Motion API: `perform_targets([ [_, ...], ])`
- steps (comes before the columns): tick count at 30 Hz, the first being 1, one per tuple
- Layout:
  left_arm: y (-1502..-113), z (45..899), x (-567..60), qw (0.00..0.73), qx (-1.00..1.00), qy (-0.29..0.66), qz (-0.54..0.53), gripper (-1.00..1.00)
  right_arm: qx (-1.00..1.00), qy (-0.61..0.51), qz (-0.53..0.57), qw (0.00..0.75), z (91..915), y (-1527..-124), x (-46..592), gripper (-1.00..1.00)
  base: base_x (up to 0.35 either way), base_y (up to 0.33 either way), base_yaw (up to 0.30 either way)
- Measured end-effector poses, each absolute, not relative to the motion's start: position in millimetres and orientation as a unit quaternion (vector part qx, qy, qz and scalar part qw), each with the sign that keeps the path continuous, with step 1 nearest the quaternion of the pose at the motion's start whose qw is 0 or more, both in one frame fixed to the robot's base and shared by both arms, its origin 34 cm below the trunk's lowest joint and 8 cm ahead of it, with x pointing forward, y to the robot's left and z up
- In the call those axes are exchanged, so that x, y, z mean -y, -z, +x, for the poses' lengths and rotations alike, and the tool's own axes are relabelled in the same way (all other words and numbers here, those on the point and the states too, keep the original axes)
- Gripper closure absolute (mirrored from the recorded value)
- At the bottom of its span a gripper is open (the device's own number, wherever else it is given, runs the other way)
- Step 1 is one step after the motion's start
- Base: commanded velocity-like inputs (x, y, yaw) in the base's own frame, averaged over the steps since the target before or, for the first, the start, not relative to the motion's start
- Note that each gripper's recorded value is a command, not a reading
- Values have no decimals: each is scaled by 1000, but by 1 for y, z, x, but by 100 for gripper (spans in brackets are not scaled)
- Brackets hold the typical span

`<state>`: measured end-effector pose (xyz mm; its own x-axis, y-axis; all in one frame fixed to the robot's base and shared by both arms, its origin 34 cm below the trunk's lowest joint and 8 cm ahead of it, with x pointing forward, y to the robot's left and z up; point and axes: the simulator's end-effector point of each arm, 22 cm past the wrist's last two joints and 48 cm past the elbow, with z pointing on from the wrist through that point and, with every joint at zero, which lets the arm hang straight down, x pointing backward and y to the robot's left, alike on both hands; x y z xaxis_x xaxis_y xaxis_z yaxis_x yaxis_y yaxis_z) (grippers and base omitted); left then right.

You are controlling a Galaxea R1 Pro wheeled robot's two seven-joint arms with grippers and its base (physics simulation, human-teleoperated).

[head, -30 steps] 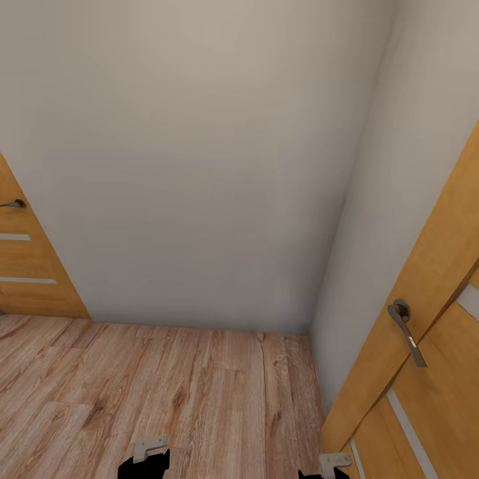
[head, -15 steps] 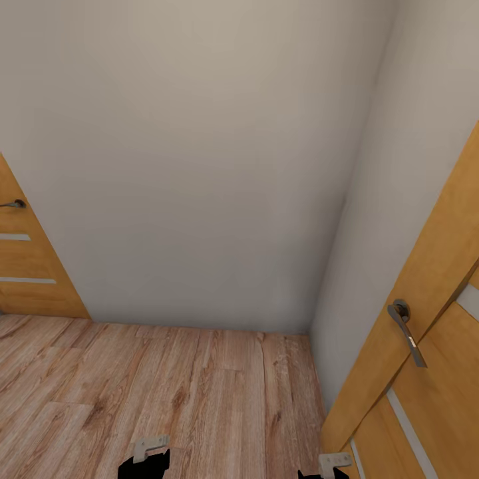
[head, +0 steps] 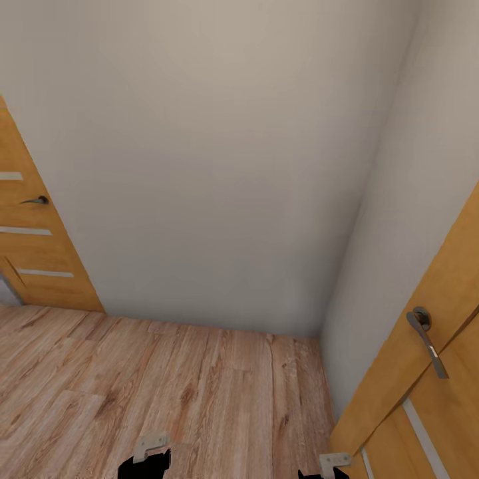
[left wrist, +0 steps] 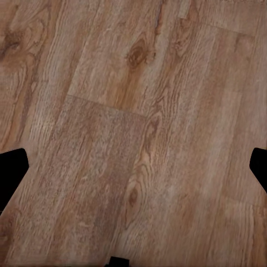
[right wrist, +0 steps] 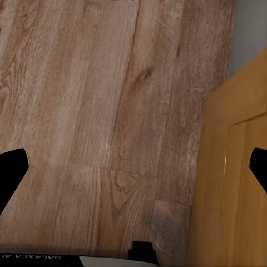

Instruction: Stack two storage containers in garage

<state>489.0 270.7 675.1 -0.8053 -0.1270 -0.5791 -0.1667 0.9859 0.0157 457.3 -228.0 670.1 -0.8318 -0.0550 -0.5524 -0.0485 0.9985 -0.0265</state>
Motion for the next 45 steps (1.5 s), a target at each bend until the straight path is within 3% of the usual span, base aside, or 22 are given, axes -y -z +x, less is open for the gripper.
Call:
perform_targets([
  [19, -675, 489, -270, 302, -950, -32, -77, -100, -957, 6, -27, 289, 458, -670, 228, -100, 0, 0, 262],
  [37, -675, 489, -269, 301, -950, -32, -77, -100, -957, 6, -27, 289, 457, -670, 228, -100, 103, 0, 13],
  [45, -675, 489, -266, 302, -950, -30, -77, -100, -957, 6, -28, 289, 457, -670, 228, -100, 286, 0, 0],
])
